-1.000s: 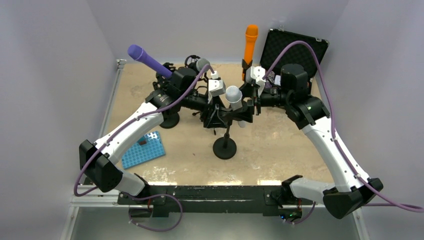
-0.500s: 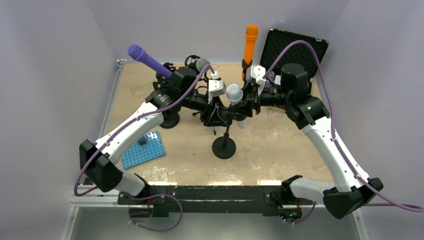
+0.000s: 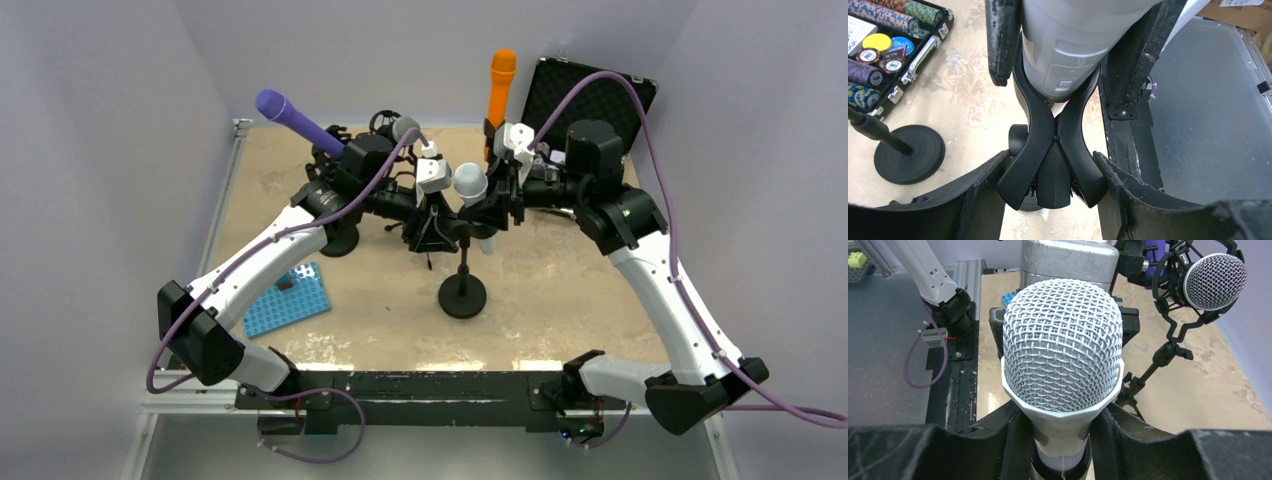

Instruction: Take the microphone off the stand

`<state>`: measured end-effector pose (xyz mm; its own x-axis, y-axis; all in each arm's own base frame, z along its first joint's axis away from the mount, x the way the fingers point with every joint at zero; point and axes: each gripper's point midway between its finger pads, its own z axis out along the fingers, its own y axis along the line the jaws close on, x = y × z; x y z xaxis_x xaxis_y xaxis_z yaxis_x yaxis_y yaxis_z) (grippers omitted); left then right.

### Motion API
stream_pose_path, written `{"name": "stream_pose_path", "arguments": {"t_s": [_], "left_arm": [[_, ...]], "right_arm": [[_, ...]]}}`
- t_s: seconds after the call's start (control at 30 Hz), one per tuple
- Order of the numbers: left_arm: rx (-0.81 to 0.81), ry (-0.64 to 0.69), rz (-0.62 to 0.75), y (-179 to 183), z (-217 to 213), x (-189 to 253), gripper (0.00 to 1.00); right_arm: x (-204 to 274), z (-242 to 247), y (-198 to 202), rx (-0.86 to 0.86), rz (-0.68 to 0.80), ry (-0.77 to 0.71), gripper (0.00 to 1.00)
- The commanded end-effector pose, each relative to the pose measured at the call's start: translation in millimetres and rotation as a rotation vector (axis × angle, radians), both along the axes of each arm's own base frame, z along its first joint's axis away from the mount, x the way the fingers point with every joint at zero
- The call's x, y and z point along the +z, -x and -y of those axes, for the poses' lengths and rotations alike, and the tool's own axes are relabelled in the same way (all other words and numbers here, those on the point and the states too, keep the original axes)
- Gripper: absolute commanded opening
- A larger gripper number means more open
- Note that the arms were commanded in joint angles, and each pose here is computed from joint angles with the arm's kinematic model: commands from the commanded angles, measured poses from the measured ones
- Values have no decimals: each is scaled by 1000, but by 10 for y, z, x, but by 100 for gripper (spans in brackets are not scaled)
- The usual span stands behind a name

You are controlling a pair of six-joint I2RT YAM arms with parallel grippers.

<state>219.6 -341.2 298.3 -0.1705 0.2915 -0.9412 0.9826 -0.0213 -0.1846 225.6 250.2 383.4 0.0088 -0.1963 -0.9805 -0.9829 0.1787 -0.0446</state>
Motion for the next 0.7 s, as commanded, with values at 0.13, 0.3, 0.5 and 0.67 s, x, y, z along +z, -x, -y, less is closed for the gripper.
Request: {"name": "stream_pose_path", "arguments": {"t_s": [0.13, 0.3, 0.5, 0.67], "left_arm": [[15, -5, 20, 5, -31, -13, 0], [10, 12, 37, -39, 13, 18, 35], [49, 34, 2, -185, 124, 10, 68], [24, 34, 6, -145, 117, -31, 99]], "right_arm": [[483, 8, 104, 20, 151, -82, 0], [99, -11, 83, 40, 98, -37, 0], [35, -21, 85, 48, 85, -38, 0], [89, -17, 64, 36, 103, -40, 0]]}}
